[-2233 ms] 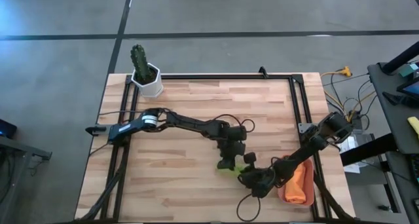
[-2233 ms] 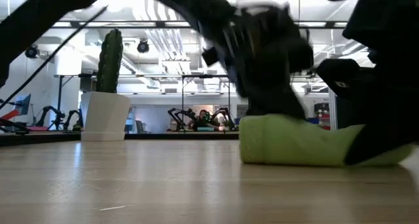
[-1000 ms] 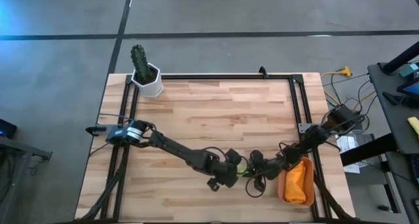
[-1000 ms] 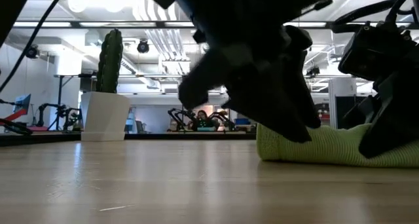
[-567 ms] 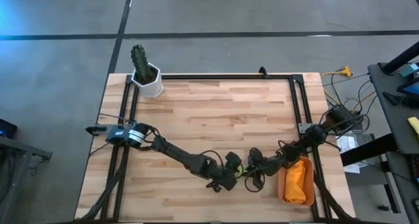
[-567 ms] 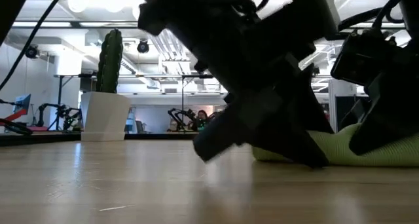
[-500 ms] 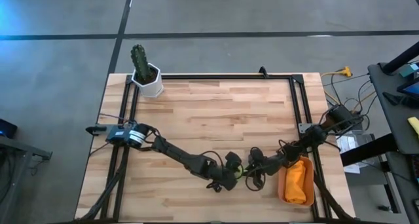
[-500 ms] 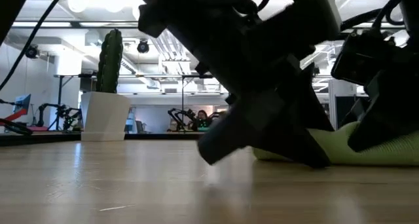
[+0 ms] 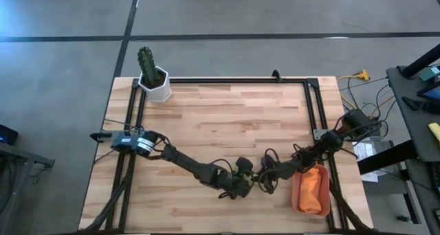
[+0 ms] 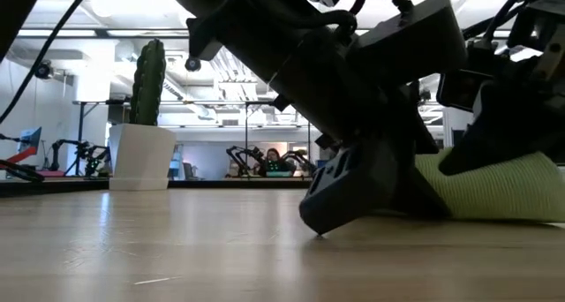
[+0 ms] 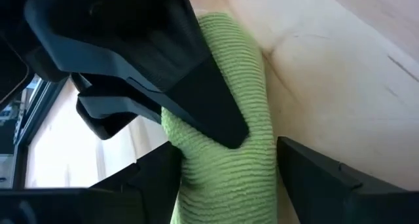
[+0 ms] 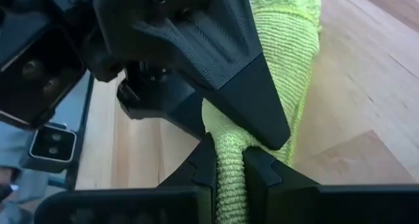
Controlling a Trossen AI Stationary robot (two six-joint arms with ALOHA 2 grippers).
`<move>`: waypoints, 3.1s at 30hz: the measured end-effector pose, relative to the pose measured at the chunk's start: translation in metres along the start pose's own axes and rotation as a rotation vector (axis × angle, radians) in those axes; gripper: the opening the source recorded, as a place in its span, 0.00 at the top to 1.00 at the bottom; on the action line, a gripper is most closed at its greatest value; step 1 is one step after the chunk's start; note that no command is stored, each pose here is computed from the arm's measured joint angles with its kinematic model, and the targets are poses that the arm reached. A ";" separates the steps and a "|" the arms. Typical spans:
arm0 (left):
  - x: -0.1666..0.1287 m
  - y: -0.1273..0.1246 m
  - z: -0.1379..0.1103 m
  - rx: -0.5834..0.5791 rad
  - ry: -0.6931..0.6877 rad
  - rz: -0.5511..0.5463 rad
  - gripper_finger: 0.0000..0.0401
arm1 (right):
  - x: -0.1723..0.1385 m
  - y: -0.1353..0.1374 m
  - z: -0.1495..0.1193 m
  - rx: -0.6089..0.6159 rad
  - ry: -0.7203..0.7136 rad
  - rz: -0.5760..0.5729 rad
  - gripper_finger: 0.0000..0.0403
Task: Roll microfiber towels into tight, uniform cylinder then place into a basket
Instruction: Put the green microfiber cloth into the orange bin
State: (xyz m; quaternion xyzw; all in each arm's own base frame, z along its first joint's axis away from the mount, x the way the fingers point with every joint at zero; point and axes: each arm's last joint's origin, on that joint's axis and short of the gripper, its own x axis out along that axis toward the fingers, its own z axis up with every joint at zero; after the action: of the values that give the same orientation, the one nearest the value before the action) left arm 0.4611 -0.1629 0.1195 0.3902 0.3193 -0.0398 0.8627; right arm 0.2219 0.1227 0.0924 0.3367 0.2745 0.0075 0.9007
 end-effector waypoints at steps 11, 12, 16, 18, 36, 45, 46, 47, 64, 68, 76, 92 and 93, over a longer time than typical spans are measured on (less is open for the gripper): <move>0.000 0.002 -0.001 -0.053 0.028 0.058 0.67 | -0.004 -0.001 0.001 0.046 -0.031 0.054 0.93; 0.000 0.002 -0.001 -0.053 0.028 0.060 0.72 | -0.004 -0.002 0.000 0.054 -0.029 0.053 0.93; 0.000 0.001 0.000 -0.046 0.035 0.056 0.94 | -0.005 -0.003 -0.001 0.056 -0.027 0.051 0.92; -0.001 0.001 0.000 -0.043 0.034 0.053 0.96 | -0.005 -0.003 -0.001 0.033 -0.027 0.051 0.90; 0.001 0.050 -0.033 -0.400 0.191 -0.019 0.97 | -0.017 0.049 0.027 -0.605 0.136 -0.289 0.38; 0.011 0.076 -0.050 -0.640 0.179 -0.073 0.97 | 0.006 0.085 0.032 -0.893 0.198 -0.579 0.39; 0.011 0.075 -0.050 -0.649 0.174 -0.087 0.97 | 0.011 0.085 0.030 -0.922 0.214 -0.609 0.39; 0.011 0.076 -0.049 -0.661 0.169 -0.100 0.97 | 0.016 0.085 0.028 -0.944 0.225 -0.638 0.39; -0.012 0.071 -0.020 -0.650 -0.004 -0.219 0.97 | 0.047 0.075 0.011 -1.038 0.361 -0.935 0.42; -0.018 0.063 -0.009 -0.615 -0.049 -0.229 0.97 | 0.046 0.079 0.014 -1.028 0.356 -0.925 0.45; -0.023 0.054 -0.005 -0.592 -0.021 -0.204 0.97 | 0.045 0.085 0.015 -1.001 0.379 -0.884 0.46; -0.023 0.043 -0.015 -0.490 0.092 -0.098 0.97 | 0.047 0.098 0.021 -0.903 0.372 -0.810 0.46; -0.023 0.042 -0.014 -0.489 0.089 -0.096 0.97 | 0.048 0.098 0.021 -0.893 0.366 -0.808 0.46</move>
State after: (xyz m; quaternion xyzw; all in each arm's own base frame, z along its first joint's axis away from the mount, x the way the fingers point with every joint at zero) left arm 0.4489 -0.1282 0.1535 0.1559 0.3754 0.0152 0.9135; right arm 0.2895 0.1956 0.1417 -0.2092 0.5000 -0.1621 0.8246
